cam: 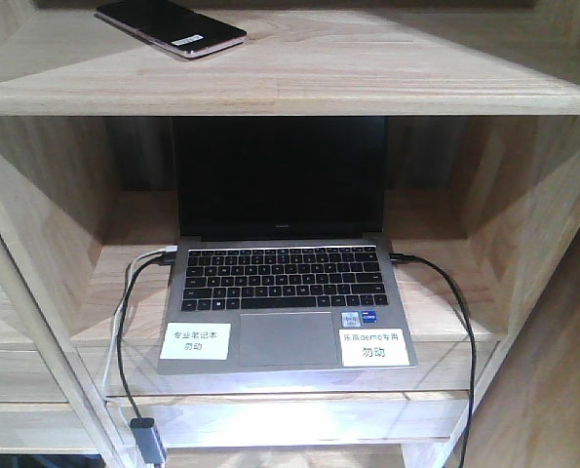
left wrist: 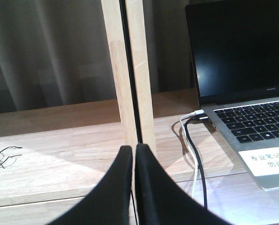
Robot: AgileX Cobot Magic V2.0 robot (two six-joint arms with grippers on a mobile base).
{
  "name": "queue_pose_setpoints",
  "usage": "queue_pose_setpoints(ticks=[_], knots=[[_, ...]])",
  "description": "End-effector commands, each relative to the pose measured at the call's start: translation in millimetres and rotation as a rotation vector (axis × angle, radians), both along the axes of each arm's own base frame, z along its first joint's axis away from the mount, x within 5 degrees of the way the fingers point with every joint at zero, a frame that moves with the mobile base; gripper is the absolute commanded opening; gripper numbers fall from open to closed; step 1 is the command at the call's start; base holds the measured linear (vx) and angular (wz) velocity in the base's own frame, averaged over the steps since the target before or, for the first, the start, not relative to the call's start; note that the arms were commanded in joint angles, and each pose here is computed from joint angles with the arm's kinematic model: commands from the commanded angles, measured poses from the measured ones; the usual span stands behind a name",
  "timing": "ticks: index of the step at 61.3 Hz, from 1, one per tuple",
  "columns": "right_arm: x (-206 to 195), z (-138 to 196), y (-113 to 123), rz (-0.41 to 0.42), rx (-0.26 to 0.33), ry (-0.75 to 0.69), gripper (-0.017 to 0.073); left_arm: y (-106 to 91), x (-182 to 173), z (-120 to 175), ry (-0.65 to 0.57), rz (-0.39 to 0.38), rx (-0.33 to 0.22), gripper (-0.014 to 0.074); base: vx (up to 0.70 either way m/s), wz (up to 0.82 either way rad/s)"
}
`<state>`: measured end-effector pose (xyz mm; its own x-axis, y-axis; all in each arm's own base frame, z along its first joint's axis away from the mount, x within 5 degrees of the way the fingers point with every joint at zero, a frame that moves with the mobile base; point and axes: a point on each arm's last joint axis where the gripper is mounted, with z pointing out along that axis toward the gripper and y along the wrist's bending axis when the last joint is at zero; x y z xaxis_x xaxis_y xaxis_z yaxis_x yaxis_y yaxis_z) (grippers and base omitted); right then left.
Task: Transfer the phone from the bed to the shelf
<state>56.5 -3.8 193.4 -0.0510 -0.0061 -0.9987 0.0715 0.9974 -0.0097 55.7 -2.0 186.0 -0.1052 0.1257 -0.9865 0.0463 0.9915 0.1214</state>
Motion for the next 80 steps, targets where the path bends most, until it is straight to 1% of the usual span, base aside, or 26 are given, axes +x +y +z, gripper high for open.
queue_pose_setpoints(ticks=[1,15,80], knots=[[-0.7,6.6,-0.8,-0.012,-0.032,-0.088,-0.001,0.0,-0.8,14.6,-0.099,-0.001,-0.018,0.0001,0.0,0.0],[-0.7,6.6,0.1,0.005,-0.032,-0.088,-0.001,0.0,-0.8,14.6,-0.099,-0.001,-0.018,0.0001,0.0,0.0],[-0.7,6.6,0.0,0.003,-0.032,-0.088,-0.001,0.0,-0.8,14.6,-0.099,-0.001,-0.018,0.0001,0.0,0.0]])
